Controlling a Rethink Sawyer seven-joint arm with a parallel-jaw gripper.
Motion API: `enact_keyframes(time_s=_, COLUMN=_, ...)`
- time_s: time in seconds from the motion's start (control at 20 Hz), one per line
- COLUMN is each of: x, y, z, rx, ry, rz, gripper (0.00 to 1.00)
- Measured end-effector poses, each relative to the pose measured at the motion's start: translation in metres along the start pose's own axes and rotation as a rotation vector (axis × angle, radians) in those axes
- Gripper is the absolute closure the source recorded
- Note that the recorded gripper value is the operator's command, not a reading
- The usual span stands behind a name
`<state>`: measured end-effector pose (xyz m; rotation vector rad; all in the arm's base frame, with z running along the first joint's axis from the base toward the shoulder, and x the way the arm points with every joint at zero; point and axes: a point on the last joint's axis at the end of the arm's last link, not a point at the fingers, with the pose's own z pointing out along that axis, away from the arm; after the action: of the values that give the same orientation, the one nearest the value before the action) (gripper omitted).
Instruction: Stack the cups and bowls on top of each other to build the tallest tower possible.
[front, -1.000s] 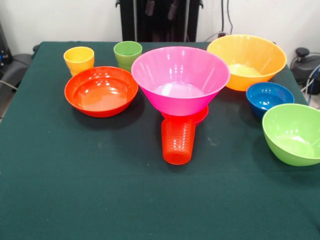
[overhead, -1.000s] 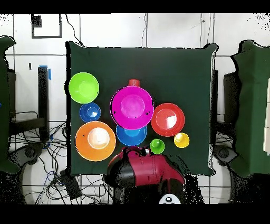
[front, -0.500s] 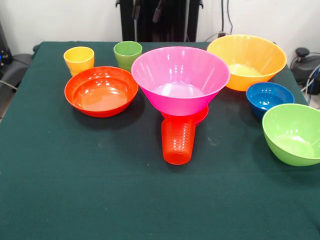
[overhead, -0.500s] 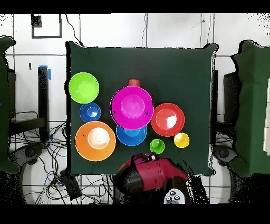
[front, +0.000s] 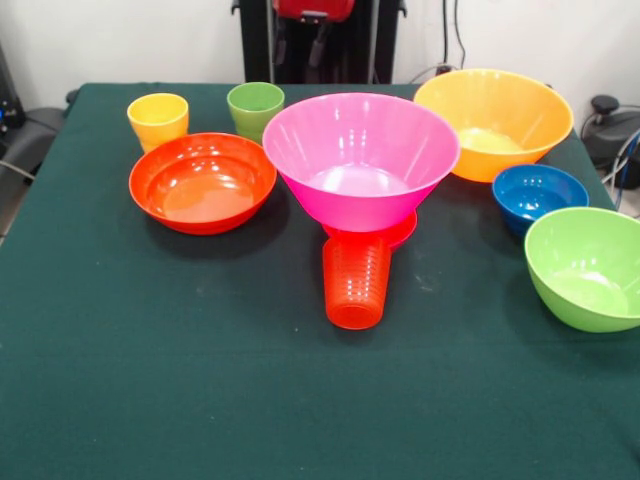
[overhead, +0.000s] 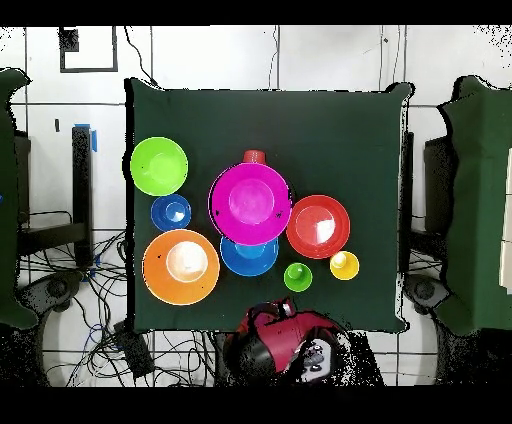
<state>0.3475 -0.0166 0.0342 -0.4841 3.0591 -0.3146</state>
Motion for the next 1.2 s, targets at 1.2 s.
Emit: enact_keyframes(time_s=1.2, x=0.078, y=0.012, z=0.049, rx=-0.055, ry=0.160, rz=0.013, gripper=0.00)
